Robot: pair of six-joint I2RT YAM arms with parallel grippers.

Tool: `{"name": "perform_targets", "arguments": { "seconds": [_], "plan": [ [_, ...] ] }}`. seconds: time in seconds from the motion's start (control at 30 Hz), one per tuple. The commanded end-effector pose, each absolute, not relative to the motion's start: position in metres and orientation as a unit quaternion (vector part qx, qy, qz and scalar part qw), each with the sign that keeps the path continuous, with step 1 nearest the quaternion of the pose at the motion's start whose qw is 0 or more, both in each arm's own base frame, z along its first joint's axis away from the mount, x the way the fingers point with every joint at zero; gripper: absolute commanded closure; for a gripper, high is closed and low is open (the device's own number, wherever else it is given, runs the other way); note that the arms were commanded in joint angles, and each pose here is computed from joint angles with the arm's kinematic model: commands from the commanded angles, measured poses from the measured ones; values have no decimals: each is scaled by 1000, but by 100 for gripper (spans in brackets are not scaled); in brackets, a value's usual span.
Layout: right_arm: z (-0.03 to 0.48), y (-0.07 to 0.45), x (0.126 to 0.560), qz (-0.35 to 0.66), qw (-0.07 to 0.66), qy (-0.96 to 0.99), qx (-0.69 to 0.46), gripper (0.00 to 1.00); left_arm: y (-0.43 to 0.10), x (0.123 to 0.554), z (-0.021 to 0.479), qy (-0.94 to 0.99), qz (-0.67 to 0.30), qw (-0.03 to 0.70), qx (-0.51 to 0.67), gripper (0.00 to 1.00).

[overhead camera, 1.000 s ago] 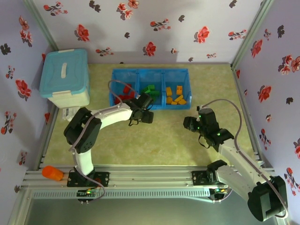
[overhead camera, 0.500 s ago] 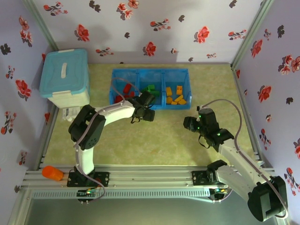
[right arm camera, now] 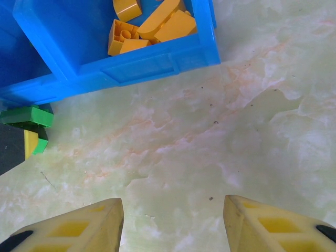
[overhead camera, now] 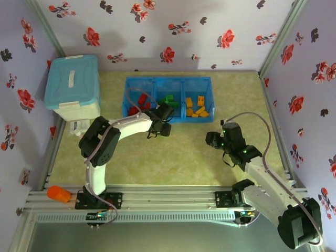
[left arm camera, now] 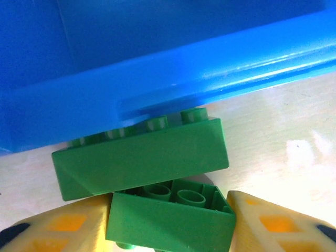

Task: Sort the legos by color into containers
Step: Pick up the lego from the center of the table, then place the lego in the container.

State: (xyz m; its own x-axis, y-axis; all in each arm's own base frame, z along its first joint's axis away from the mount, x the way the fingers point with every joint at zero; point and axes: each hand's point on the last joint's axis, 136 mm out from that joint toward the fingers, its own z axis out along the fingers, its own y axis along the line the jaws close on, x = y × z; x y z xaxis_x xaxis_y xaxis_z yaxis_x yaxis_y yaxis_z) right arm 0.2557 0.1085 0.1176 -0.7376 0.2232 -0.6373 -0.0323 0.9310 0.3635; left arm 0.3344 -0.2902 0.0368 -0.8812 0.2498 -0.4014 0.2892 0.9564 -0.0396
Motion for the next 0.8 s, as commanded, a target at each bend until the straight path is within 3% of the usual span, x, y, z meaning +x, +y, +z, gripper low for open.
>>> {"name": "perform_targets", "arguments": {
  "seconds": [0.0,0.37,0.73,0.77],
  "plan": [
    [116,108,252,183,359,913,61,47,-293,330,46,968,-46,199,146,55],
    [115,106,250,183,360,913,65,48,-302,332,114,954,-73,252,146,60],
    [113,106,247,189,358,912,70,49,-305,403,165,945,-60,293,130,60],
    [113,106,247,189,358,912,69,48,-304,411,166,945,-56,296,127,56]
  ]
}}
